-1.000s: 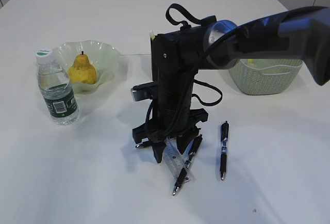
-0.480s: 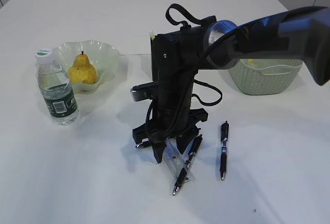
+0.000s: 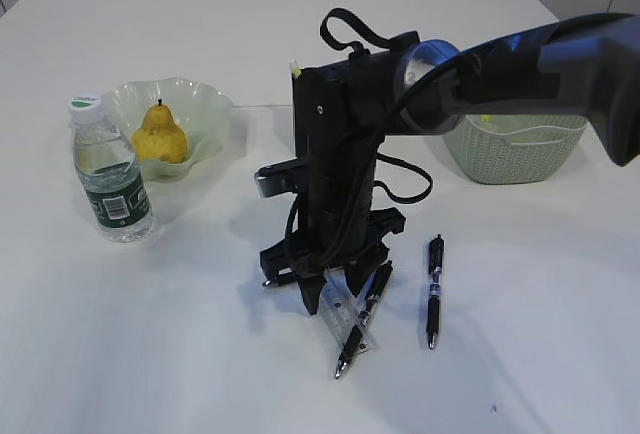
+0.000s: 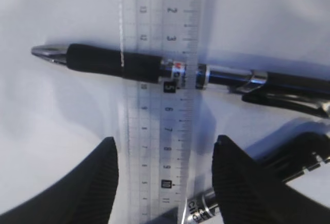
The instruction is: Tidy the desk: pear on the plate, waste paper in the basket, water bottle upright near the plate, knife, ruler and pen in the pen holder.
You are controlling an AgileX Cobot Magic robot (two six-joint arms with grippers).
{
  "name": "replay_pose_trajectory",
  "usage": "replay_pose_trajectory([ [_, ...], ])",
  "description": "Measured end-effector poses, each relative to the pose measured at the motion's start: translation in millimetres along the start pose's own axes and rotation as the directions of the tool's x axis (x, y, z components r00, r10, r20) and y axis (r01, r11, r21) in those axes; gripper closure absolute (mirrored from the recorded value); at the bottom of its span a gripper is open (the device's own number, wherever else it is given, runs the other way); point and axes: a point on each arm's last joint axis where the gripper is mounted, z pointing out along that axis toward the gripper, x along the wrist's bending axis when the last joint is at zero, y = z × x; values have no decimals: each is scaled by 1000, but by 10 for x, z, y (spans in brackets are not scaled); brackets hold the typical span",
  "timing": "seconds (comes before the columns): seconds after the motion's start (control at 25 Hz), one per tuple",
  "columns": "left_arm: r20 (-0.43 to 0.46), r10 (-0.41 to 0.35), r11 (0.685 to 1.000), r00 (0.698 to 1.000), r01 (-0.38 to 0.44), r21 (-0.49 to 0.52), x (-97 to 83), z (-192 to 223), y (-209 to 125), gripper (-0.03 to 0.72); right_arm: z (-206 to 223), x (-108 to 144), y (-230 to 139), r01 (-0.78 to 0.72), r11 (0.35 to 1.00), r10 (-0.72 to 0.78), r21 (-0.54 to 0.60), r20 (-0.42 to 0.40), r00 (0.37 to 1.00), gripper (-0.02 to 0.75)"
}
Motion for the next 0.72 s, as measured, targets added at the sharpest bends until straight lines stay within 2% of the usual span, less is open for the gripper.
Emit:
replay_pose_trajectory([
  [0.72, 0, 0, 1000, 1000, 0, 0, 0, 0, 0, 161, 0, 1, 22, 3, 1000, -3, -24, -1, 1000, 279],
])
